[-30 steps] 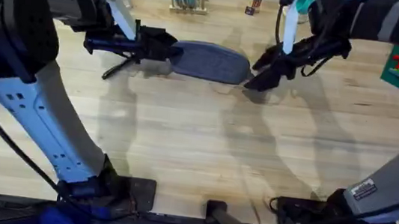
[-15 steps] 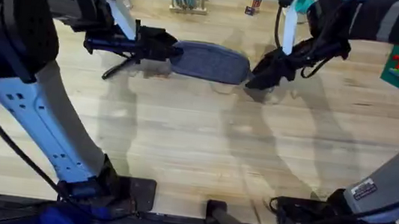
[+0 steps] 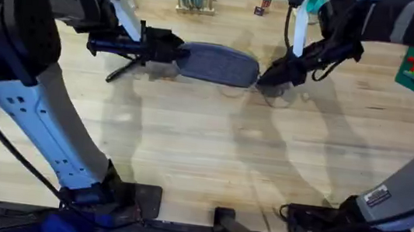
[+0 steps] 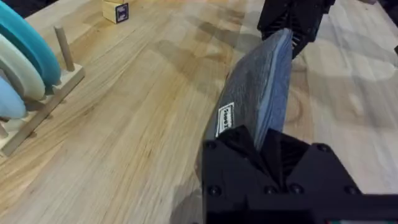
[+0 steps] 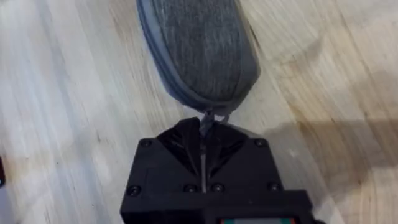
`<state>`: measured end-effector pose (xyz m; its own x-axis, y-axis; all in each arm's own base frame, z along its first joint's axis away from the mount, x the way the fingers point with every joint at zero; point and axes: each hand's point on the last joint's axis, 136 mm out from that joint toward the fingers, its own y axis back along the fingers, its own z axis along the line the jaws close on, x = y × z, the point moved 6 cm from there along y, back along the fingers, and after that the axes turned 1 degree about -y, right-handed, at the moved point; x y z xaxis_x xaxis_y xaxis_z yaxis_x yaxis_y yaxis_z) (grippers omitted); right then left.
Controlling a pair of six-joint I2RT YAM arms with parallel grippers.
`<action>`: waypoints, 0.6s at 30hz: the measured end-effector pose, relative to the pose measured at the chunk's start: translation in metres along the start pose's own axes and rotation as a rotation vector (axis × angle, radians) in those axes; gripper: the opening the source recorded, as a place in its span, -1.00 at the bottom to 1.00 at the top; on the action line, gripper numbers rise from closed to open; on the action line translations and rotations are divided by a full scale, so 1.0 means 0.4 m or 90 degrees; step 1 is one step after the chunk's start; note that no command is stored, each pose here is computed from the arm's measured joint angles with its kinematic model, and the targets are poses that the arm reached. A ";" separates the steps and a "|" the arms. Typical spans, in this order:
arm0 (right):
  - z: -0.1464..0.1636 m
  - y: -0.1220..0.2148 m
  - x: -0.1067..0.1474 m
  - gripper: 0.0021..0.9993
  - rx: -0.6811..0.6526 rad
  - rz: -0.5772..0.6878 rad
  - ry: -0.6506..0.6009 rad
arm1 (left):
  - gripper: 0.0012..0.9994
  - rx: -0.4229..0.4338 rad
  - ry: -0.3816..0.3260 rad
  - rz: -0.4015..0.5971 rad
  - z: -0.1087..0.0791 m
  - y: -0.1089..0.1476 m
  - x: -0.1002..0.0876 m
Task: Unzip the bag, pick up the pens from the table one at a time and place them inside, then zip the bag closed.
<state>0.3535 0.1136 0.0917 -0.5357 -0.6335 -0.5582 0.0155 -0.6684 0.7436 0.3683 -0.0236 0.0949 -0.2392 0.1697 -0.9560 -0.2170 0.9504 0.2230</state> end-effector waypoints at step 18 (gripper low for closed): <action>0.006 0.004 0.001 -0.94 -0.007 0.007 -0.013 | -0.92 0.000 0.000 0.000 0.000 0.000 0.000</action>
<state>0.3514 0.1134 0.0935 -0.5524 -0.6330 -0.5424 0.0305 -0.6656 0.7457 0.3683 -0.0236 0.0949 -0.2392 0.1697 -0.9560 -0.2170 0.9504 0.2230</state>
